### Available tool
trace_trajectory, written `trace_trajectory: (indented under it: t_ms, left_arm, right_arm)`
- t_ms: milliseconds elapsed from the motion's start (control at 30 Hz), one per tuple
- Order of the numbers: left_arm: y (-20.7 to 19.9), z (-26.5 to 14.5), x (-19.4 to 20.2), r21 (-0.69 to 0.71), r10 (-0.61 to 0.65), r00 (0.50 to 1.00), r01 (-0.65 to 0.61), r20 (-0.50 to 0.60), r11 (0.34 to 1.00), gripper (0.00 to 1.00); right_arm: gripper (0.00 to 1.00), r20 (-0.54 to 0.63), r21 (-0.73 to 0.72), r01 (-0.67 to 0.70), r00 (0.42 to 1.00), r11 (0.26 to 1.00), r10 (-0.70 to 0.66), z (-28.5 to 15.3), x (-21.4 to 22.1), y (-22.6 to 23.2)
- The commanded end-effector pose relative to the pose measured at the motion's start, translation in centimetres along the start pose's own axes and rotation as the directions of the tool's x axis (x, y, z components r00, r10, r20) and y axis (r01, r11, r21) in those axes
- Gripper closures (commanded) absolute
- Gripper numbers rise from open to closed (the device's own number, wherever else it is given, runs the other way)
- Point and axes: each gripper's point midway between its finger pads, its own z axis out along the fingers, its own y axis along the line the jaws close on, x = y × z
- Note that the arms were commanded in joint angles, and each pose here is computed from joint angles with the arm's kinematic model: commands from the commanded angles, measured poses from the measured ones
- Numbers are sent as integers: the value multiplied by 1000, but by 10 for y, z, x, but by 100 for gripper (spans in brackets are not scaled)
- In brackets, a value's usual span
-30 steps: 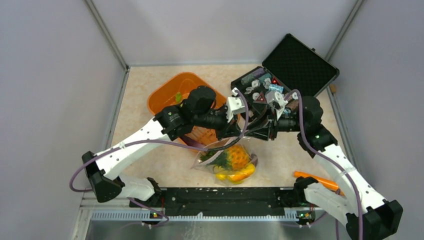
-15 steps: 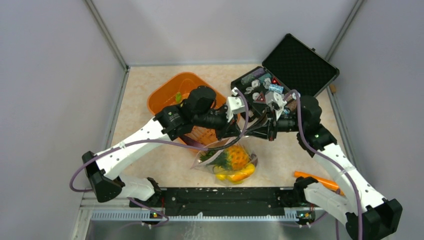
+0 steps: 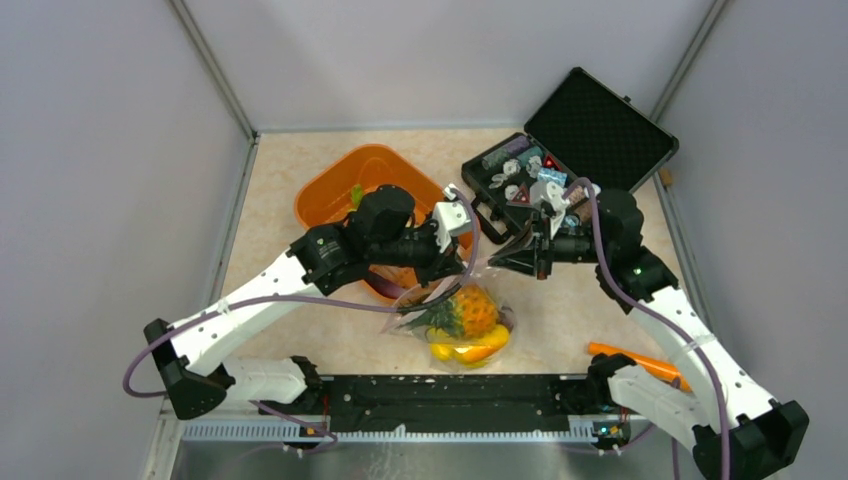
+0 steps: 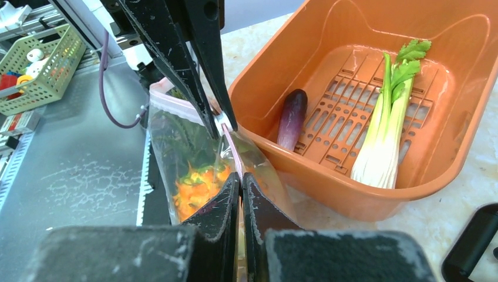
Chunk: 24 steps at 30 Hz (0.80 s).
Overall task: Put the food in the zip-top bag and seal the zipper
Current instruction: Zip the zipper food storage bag at the center of the board.
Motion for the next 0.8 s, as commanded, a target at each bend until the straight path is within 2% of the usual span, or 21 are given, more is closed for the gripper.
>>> trace_trajectory:
  t_ms: [0,100,133,167,200,233,300,467,600,700,767]
  left_arm:
    - [2,-16,15,-50,-9,999,7,-34,999,100]
    - [-6,-14,5,-3,-10,1000,10,7,1000,100]
    - [-9,-12,1,18,-11,1000,10,21,1000,100]
    - [-12,-10,-5,38,-13,999,11,39,999,100]
    - [-16,-9,-11,62,-12,998,8,55,998,100]
    - [-19,-7,-16,87,-10,998,5,66,996,100]
    - [-25,-5,-25,128,-2,996,-9,85,992,100]
    - [-28,1,-38,165,14,995,-30,100,986,100]
    - [-29,3,-43,176,20,995,-38,102,984,100]
    - [-28,4,-43,171,21,995,-38,100,985,100]
    - [-28,5,-43,173,20,995,-37,99,984,100]
  right_arm:
    - [100,49,17,106,993,994,-106,-5,-29,6]
    - [100,63,-24,102,993,995,-100,-4,-29,13]
    - [90,66,-50,95,994,994,-92,-3,-28,16]
    - [71,72,-58,95,993,994,-90,-3,-30,18]
    - [60,76,-66,91,993,994,-86,-3,-29,19]
    - [53,78,-72,96,993,993,-90,-2,-30,20]
    - [47,79,-77,105,992,991,-99,-2,-30,20]
    - [43,56,-124,96,994,988,-90,2,-24,22]
    - [45,46,-144,104,994,984,-98,5,-19,22]
    - [57,45,-165,112,993,980,-106,6,-17,25]
    - [69,39,-167,105,994,980,-99,8,-15,25]
